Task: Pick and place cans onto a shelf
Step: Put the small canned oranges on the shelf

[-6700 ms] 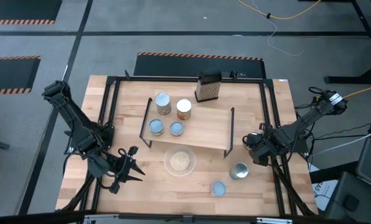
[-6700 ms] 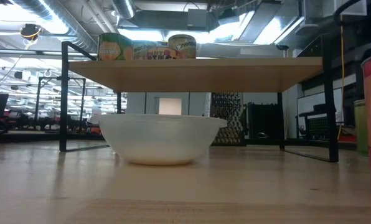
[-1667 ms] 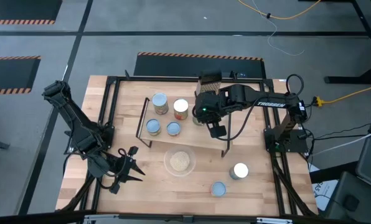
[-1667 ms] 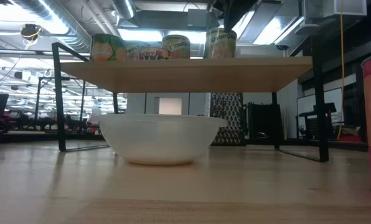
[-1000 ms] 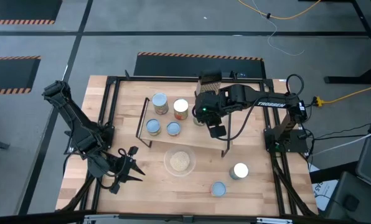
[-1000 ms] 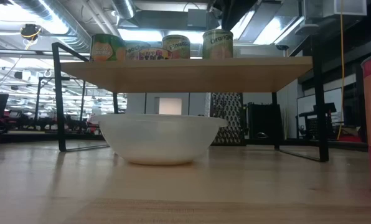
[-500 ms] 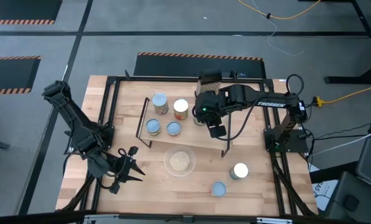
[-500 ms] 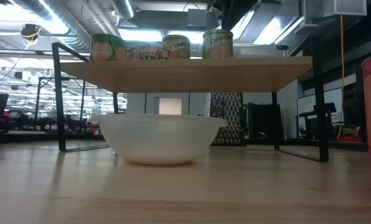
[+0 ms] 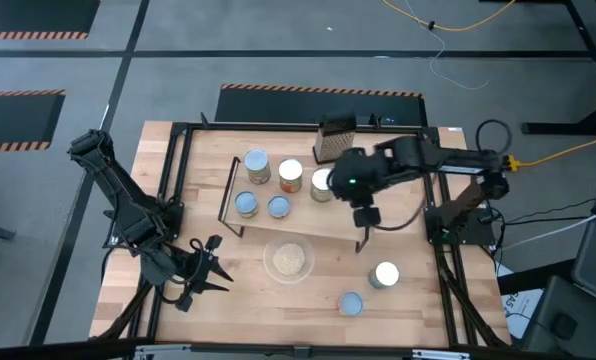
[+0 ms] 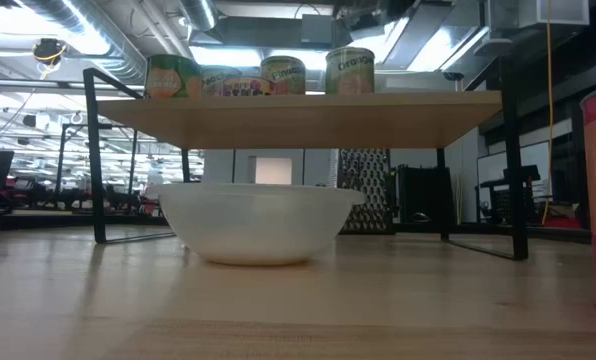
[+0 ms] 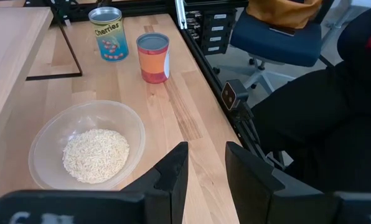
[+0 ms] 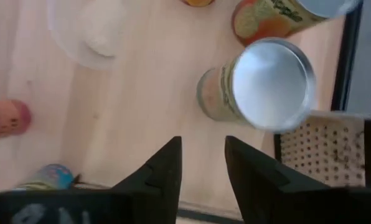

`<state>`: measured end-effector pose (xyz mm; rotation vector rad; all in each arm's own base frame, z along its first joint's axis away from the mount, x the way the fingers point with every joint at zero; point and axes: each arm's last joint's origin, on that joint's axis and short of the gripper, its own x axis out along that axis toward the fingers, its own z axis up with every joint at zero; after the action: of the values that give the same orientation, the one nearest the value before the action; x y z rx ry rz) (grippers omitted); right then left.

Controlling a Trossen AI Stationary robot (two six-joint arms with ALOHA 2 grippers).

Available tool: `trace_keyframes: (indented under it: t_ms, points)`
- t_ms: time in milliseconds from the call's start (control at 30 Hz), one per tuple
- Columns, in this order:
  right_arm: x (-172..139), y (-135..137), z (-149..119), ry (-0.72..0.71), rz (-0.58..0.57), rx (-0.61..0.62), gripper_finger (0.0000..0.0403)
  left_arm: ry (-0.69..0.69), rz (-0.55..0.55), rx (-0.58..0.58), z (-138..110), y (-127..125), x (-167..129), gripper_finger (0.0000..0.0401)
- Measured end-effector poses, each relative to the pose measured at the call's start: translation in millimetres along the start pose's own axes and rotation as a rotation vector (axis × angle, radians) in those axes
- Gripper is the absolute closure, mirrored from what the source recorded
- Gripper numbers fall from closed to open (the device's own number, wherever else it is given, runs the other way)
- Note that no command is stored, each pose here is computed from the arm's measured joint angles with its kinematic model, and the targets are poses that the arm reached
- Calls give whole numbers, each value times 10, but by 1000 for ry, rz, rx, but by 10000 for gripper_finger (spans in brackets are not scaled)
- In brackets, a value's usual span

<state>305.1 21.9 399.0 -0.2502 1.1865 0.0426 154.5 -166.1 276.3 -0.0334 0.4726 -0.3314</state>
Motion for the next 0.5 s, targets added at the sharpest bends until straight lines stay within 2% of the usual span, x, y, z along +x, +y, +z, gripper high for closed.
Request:
trace_keyframes:
  t_ms: [267, 500]
  points:
    - [-450, 317, -249, -95, 22, 46, 276, 0, 0, 0, 0, 0, 0, 301]
    - [-507, 635, -644, -114, -88, 120, 276, 0, 0, 0, 0, 0, 0, 301]
